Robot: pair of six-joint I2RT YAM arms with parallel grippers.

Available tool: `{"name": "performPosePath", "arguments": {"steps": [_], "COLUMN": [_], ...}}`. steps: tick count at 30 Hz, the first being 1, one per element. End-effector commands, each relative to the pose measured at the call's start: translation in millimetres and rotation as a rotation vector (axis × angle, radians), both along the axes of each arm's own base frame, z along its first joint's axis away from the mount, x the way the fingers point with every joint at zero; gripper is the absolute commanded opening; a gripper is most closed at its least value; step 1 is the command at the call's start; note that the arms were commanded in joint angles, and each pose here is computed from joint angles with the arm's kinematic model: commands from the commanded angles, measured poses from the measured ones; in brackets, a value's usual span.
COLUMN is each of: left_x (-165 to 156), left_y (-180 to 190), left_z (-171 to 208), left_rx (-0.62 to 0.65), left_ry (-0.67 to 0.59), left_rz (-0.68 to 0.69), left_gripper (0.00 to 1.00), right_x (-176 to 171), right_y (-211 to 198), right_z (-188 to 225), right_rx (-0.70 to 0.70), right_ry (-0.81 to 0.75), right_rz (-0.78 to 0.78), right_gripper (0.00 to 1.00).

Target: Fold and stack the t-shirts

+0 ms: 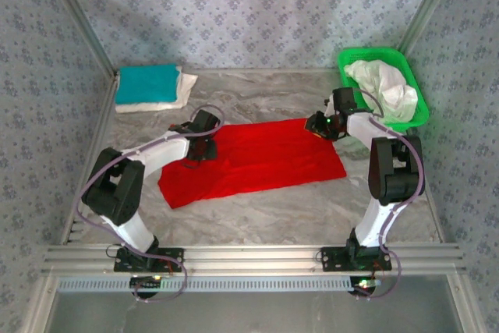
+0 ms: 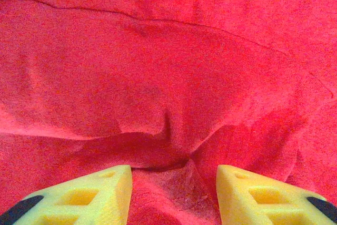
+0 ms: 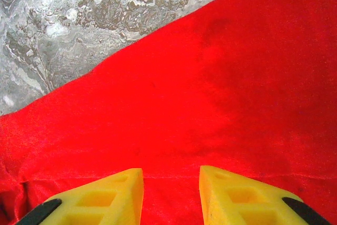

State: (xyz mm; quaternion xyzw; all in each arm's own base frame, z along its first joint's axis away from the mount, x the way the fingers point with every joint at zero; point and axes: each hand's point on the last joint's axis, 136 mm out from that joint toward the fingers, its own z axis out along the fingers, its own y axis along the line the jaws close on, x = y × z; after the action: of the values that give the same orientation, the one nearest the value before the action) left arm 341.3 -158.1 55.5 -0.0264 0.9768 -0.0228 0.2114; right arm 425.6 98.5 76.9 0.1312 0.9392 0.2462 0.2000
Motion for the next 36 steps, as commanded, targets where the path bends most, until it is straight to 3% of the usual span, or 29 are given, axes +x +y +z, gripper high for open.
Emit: {"name": "performPosePath", "arguments": {"steps": [1,6,9,14,20,27,28,30,31,36], "left_x": [-1,-2,-1,-3,-16,-46,-51,-57,-57,-48], "left_y": [-4,-2,0,7,6,4,3,1,-4,-11], "left_z": [-9,-18,-17,0,11,7,6,4,7,59], "left_rx": [0.000,-0.001,0.005,0.013,0.018,0.123,0.129,0.127,0.118,0.152], "left_ry": [0.025,0.038,0.032,-0.009,-0.069,-0.154,-0.171,-0.193,-0.205,-0.321], "left_rz": [0.005,0.023,0.030,0.077,0.132,0.215,0.224,0.240,0.223,0.159], "left_gripper": [0.46,0.35,0.13,0.00,0.00,0.01,0.08,0.38,0.41,0.25], "right_x": [-3,-3,-2,-2,0,0,0,1,1,0], "right_y": [0,-3,-3,-4,-2,-3,-3,-4,-4,-4], "right_z": [0,0,1,1,-2,-7,-8,-9,-9,-12], "right_rx": [0.009,0.005,0.006,0.005,0.013,0.013,0.013,0.013,0.015,0.017], "right_ry": [0.010,0.010,0.009,0.007,0.011,0.022,0.023,0.022,0.024,0.032], "right_rz": [0.004,0.001,0.001,0.000,0.004,0.004,0.005,0.002,0.002,0.004], "right_gripper": [0.36,0.36,0.36,0.36,0.36,0.37,0.37,0.38,0.38,0.38]}}
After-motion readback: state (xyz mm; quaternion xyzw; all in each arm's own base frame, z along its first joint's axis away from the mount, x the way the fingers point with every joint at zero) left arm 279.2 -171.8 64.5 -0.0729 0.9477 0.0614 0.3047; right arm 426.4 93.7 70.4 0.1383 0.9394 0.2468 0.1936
